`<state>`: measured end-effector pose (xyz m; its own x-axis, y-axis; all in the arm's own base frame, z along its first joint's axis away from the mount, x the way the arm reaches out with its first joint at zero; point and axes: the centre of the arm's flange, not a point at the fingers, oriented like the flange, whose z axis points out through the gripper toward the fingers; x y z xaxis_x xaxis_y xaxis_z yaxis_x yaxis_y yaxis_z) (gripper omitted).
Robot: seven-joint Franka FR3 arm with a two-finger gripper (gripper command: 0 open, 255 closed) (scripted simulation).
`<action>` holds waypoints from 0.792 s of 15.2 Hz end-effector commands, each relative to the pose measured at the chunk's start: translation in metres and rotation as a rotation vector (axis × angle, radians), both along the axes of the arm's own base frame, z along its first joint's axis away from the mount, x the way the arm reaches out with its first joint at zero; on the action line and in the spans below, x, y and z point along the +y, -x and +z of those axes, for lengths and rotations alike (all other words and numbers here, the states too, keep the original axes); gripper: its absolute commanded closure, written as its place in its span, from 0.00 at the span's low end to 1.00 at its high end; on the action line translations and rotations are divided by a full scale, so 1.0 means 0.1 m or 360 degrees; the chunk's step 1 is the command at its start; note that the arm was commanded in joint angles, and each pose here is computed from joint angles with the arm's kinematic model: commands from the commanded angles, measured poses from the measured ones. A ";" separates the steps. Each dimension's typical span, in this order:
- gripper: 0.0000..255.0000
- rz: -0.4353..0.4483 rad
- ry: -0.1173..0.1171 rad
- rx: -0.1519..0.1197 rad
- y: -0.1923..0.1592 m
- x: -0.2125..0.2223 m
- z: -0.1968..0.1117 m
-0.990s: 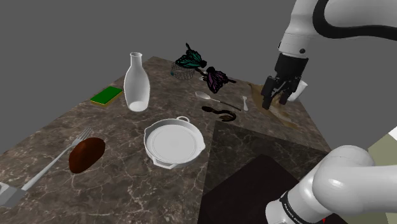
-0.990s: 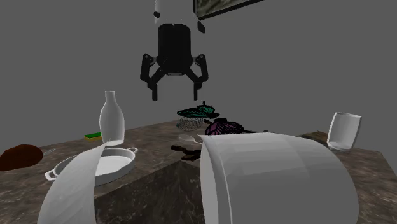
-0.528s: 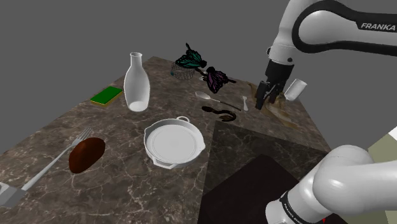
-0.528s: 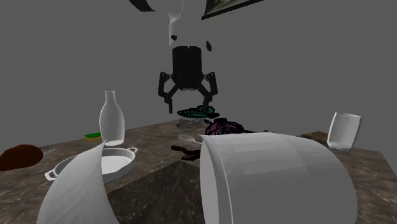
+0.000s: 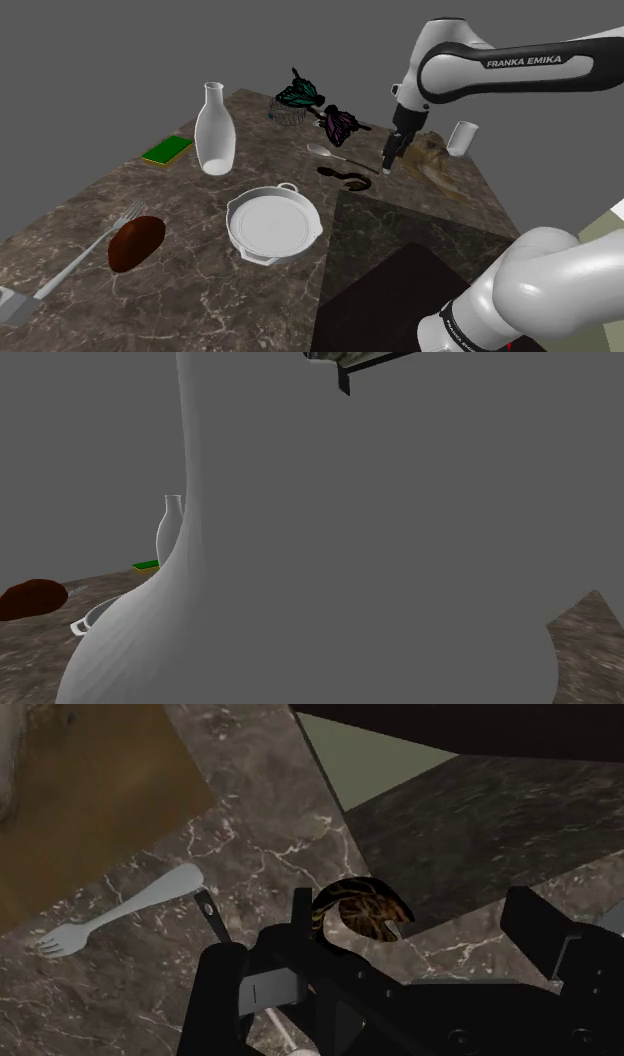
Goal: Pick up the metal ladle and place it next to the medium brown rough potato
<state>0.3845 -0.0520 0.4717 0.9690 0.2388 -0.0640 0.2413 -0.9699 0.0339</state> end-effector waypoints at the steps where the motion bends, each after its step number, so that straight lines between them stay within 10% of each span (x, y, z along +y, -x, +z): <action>1: 0.00 0.0095 0.0007 -0.0026 -0.18 -0.09 -0.11; 12: 0.00 0.0584 0.0038 -0.0145 -1.30 -0.34 -0.74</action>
<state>0.5015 -0.0820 0.4030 0.8385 0.5449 0.0033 0.5427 -0.8356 0.0857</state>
